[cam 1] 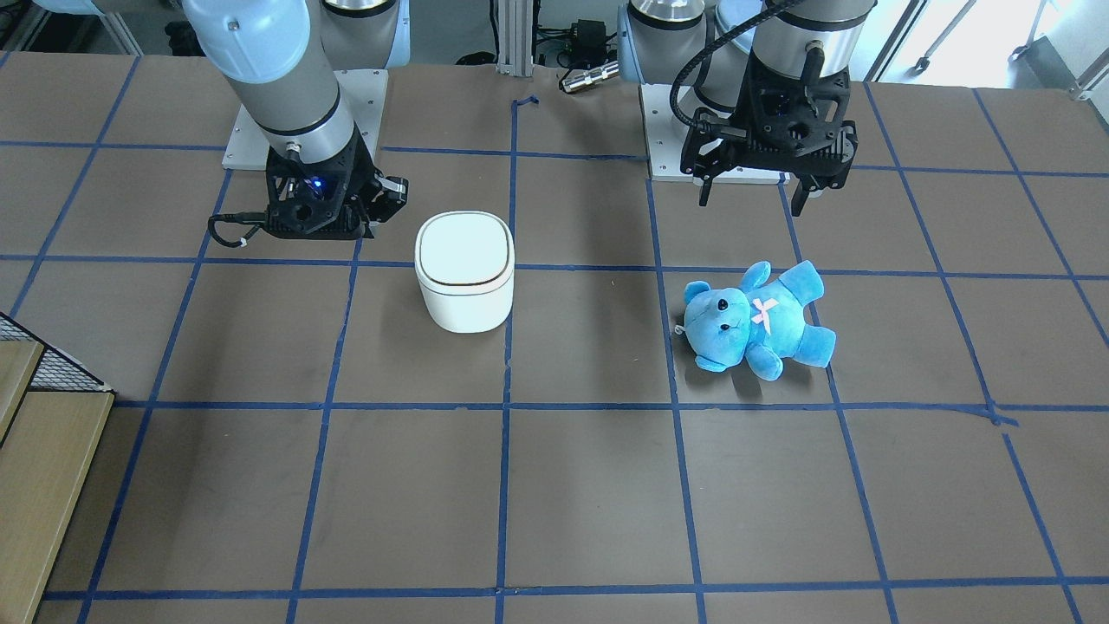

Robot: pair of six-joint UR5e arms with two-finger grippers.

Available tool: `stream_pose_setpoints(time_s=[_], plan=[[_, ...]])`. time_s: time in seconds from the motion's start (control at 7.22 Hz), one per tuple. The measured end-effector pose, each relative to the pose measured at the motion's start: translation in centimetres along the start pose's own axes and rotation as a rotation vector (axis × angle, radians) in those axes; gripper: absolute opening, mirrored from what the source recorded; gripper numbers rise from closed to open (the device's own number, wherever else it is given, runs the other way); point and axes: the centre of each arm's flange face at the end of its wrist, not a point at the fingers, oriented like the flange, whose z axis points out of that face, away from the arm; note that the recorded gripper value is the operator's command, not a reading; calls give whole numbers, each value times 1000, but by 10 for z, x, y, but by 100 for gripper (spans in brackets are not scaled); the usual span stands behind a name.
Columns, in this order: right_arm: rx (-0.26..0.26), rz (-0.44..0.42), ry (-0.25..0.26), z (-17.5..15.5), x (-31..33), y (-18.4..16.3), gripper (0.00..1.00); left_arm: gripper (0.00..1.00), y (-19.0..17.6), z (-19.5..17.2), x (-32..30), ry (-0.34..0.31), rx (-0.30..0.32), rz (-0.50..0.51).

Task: Open trash can with right arm
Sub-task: 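Move the right gripper down onto the white trash can lid, then press the right gripper down on the lid's near edge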

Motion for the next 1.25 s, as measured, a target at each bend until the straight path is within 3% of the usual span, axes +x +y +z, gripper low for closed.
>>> stream_pose_setpoints(time_s=[0.69, 1.25], plan=[[-53, -1, 13, 52, -31, 4, 0, 100, 0, 0, 0, 0, 0, 0], [-91, -9, -19, 67, -36, 6, 0, 100, 0, 0, 0, 0, 0, 0]])
